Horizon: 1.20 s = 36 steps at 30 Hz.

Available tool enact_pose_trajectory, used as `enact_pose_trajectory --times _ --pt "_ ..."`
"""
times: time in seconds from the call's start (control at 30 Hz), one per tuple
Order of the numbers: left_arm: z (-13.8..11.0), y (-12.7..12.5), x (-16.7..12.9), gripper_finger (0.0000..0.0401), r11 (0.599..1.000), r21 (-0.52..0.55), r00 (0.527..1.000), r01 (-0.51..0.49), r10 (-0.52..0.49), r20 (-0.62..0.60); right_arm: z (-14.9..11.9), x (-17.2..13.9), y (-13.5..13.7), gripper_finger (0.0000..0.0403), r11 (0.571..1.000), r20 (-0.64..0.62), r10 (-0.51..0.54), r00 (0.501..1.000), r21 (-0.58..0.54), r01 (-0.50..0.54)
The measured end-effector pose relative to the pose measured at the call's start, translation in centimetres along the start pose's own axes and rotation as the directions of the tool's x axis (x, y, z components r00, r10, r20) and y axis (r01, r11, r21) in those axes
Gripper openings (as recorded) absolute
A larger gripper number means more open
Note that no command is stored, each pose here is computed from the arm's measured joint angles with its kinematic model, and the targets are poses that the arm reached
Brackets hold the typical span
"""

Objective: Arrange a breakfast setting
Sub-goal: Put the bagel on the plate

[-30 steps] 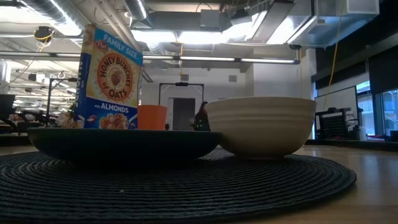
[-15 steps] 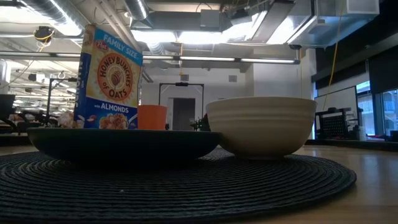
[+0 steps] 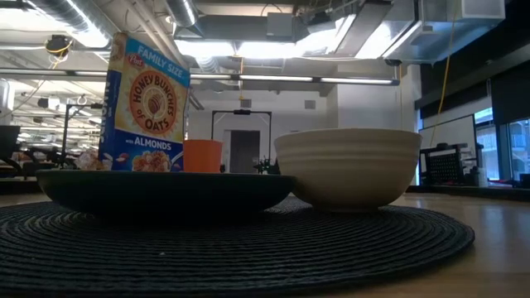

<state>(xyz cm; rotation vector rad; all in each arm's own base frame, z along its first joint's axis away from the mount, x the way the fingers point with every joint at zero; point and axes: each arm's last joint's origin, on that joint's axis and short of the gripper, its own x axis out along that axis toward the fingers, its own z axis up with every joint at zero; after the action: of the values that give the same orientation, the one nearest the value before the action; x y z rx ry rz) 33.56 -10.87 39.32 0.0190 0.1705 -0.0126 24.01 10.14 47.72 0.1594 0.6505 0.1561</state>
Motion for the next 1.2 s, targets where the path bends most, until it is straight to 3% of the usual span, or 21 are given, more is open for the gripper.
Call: enact_pose_trajectory --times 0.13,0.23,0.37,0.57,0.63,0.73,0.87,1.0,1.07,1.2 --pt "0.0 0.5 0.1 0.0278 0.999 -0.005 0.999 -0.054 0.054 0.003 0.6 0.1 -1.0 0.0005 1.0 0.027 0.004 1.0 -0.011 -0.004" --pt "0.1 1.0 0.2 0.0259 0.996 0.025 0.996 -0.087 0.087 0.003 0.9 0.5 -1.6 0.0005 1.0 0.027 0.002 1.0 -0.019 -0.001" --pt "0.1 1.3 0.3 0.0193 0.994 0.05 0.996 -0.094 0.094 0.003 1.1 1.2 -2.1 0.0004 1.0 0.014 0.003 1.0 -0.019 -0.003" --pt "-0.1 1.2 0.3 0.0034 0.984 0.171 0.999 -0.04 0.042 -0.012 1.5 1.8 -2.1 0.0032 1.0 0.043 -0.006 0.999 -0.028 0.007" --pt "-0.3 1.0 0.2 0.002 0.976 0.213 0.998 -0.037 0.046 -0.04 1.6 1.8 -2.1 0.0053 0.999 0.055 -0.034 0.998 -0.028 0.036" --pt "-1.9 0.4 -0.4 0.0023 0.949 0.311 0.976 -0.047 0.109 -0.188 1.5 1.6 -2.3 0.0088 0.994 0.065 -0.101 0.993 -0.025 0.102" --pt "-5.0 -0.8 -2.1 0.0019 0.919 0.392 0.868 0.045 0.158 -0.471 1.2 0.4 -2.7 0.0131 0.983 0.076 -0.185 0.98 0.012 0.185" --pt "-8.9 -1.5 -3.3 0.002 0.886 0.445 0.685 0.132 0.243 -0.687 0.5 0.0 -3.2 0.0156 0.961 0.03 -0.277 0.961 0.037 0.275" --pt "-11.2 -1.7 -3.6 0.0023 0.868 0.459 0.612 0.191 0.26 -0.747 0.3 0.1 -3.4 0.0163 0.939 0.023 -0.343 0.939 0.032 0.343" --pt "-16.4 -2.1 -4.3 0.0025 0.82 0.455 0.516 0.346 0.239 -0.823 0.5 -0.1 -4.0 0.0167 0.915 0.039 -0.402 0.915 0.05 0.4"
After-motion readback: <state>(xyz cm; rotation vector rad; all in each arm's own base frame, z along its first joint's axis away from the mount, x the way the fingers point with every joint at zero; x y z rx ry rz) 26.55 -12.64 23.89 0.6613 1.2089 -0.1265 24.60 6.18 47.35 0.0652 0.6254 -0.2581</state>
